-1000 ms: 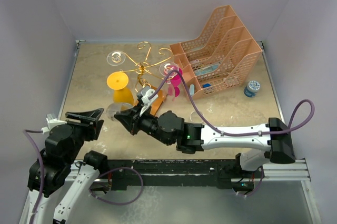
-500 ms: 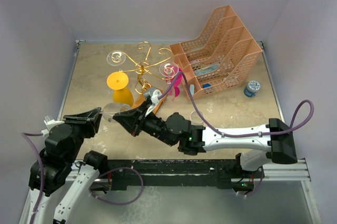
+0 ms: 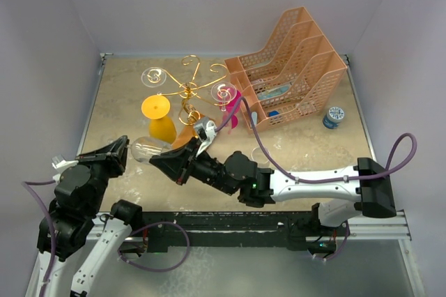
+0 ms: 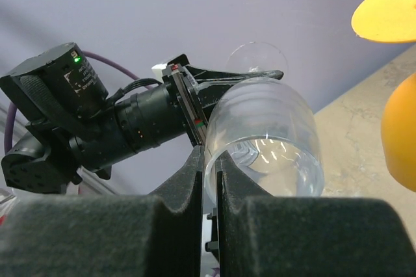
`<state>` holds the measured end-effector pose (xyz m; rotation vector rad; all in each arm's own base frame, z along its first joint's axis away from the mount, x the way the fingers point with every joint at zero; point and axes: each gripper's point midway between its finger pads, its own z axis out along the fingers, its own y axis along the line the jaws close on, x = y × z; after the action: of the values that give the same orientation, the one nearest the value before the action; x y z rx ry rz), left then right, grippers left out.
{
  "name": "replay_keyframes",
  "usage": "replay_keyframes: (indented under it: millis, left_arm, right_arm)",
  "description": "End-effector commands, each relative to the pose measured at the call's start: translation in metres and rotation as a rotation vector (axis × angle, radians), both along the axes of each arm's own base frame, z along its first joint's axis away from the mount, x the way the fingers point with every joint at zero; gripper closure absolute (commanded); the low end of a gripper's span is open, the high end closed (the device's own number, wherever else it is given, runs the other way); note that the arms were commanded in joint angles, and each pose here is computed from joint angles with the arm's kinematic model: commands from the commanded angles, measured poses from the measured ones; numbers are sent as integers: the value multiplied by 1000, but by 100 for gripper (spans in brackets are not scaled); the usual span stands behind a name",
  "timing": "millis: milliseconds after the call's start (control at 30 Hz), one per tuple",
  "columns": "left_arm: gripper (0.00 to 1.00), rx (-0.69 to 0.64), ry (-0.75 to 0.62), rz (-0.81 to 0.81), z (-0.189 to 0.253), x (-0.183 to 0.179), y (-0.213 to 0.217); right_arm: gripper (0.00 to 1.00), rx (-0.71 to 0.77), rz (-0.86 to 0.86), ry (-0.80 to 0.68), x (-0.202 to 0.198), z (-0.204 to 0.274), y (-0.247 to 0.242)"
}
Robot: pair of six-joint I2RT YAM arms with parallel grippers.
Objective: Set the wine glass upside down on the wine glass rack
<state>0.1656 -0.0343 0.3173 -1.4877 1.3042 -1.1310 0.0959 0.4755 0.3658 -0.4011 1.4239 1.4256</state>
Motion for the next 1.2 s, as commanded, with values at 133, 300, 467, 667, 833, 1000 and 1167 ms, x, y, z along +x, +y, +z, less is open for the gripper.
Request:
replay_keyframes:
  millis: [133, 300, 467, 667, 833, 1000, 1167]
  left_arm:
    - [100, 62, -80, 79, 32, -7, 20]
    - [100, 178, -104, 169, 53, -14, 42]
    - [100, 361, -138, 147, 88, -21, 47]
    - [100, 612, -122, 129, 96, -29, 56]
    - [100, 833, -182, 66, 106, -31, 51]
    - [100, 1044, -355, -62, 125, -32, 26]
    - [100, 1181, -556, -257, 139, -30, -18]
  right_arm:
    - [64, 154, 38, 32, -9, 45, -17]
    - [22, 40, 100, 39, -22, 24, -21]
    - [13, -148, 121, 17, -29, -6, -49]
    - [14, -206, 94, 26, -29, -8, -84]
    - [16, -151, 28, 67, -20, 22, -103]
    - [19, -121, -4, 114, -15, 51, -108]
    - [20, -68, -84, 205, -1, 78, -110]
